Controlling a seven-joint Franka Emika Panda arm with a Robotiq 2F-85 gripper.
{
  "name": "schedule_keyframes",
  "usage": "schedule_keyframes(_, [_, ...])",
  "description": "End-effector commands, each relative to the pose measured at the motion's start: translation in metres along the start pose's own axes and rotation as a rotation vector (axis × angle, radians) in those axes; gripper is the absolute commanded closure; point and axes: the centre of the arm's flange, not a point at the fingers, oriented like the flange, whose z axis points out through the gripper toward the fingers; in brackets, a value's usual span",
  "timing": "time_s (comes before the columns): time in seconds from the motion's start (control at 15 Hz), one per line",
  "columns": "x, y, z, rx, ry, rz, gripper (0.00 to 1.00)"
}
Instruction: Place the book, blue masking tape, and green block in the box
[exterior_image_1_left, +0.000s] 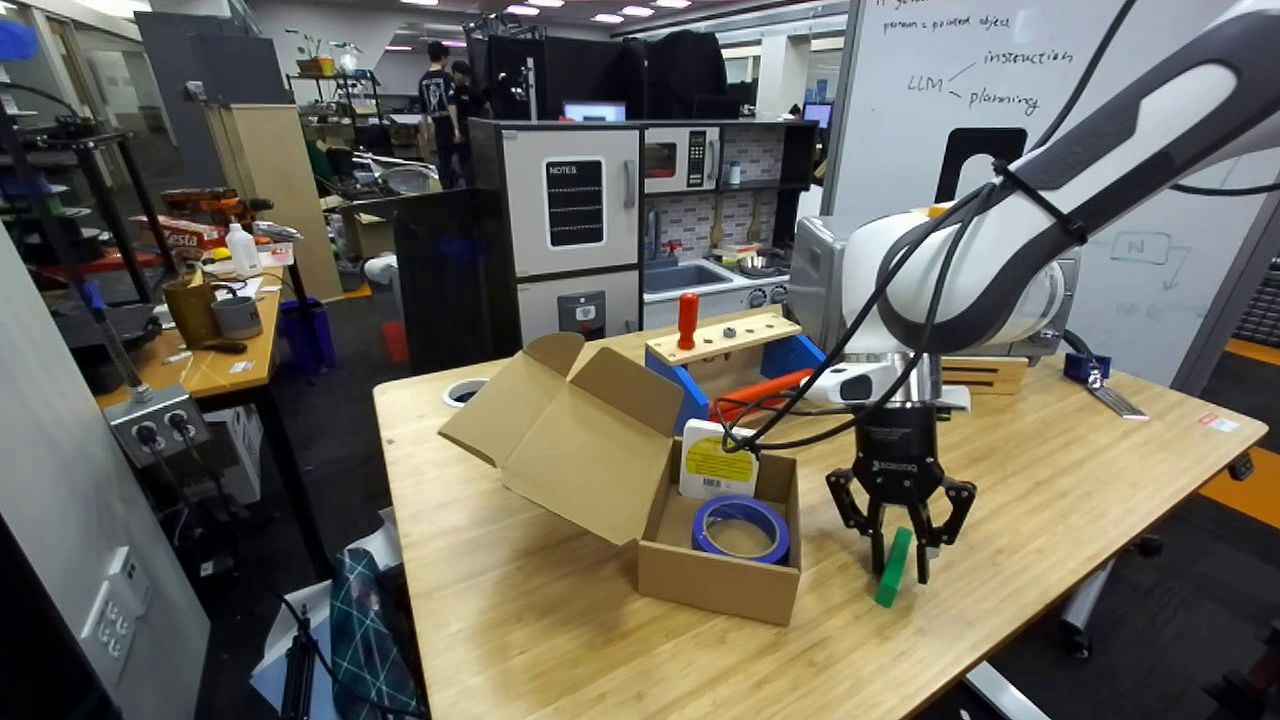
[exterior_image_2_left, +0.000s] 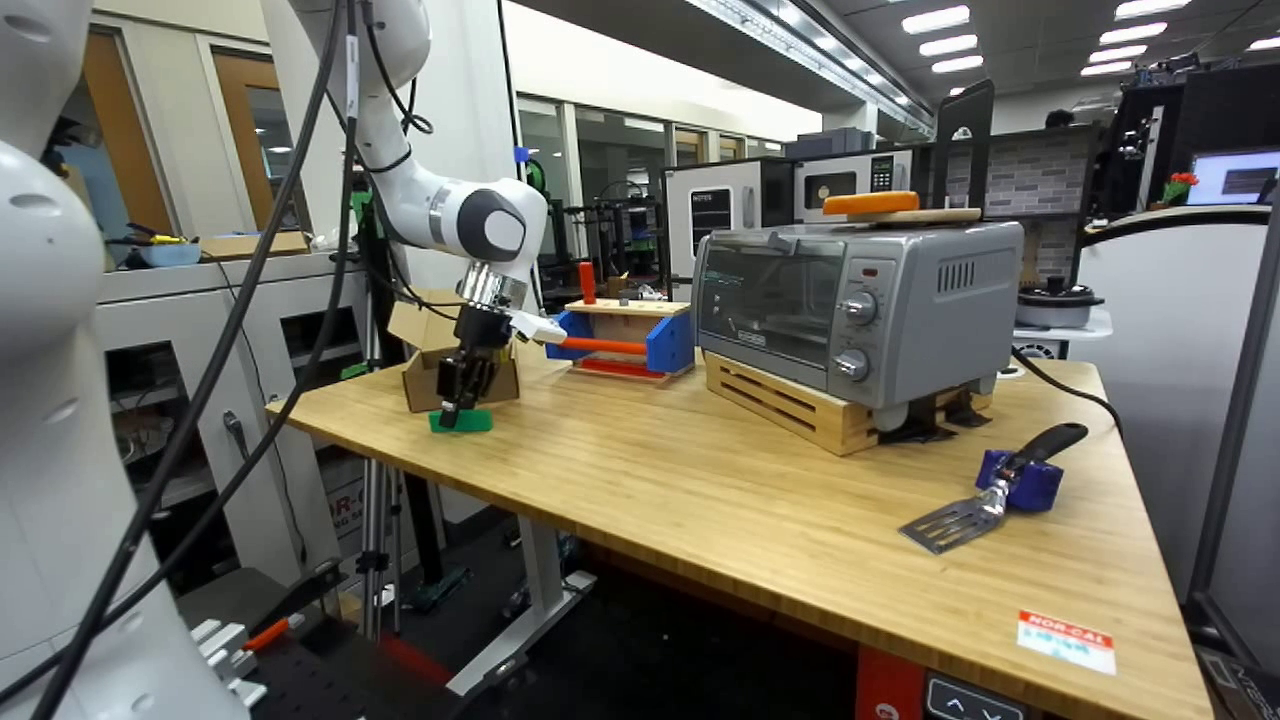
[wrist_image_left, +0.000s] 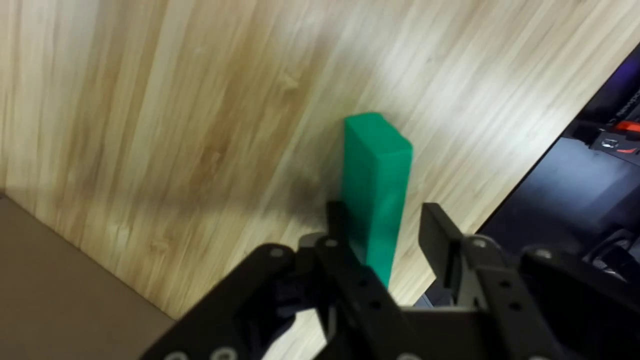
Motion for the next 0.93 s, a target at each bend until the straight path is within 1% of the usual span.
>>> schedule_keyframes(0.0, [-0.001, 0.005, -0.002, 0.003, 0.033, -0.022, 0.87])
schedule_keyframes(0.07, [0.000, 0.006, -0.003, 0.002, 0.033, -0.022, 0.90])
schedule_keyframes(0.2, [0.002, 0.007, -0.003, 0.000, 0.032, -0.024, 0.93])
schedule_keyframes(0.27, [0.003, 0.007, -0.004, -0.005, 0.032, -0.024, 0.89])
schedule_keyframes(0.4, [0.006, 0.006, -0.007, -0.012, 0.030, -0.023, 0.90])
schedule_keyframes(0.47, [0.007, 0.005, -0.010, -0.017, 0.027, -0.020, 0.91])
schedule_keyframes(0.53, [0.009, 0.003, -0.015, -0.028, 0.021, -0.018, 0.96])
schedule_keyframes(0.73, [0.019, -0.009, -0.037, -0.084, 0.004, -0.031, 0.96])
schedule_keyframes(0.87, [0.033, -0.017, -0.062, -0.130, -0.024, -0.045, 0.96])
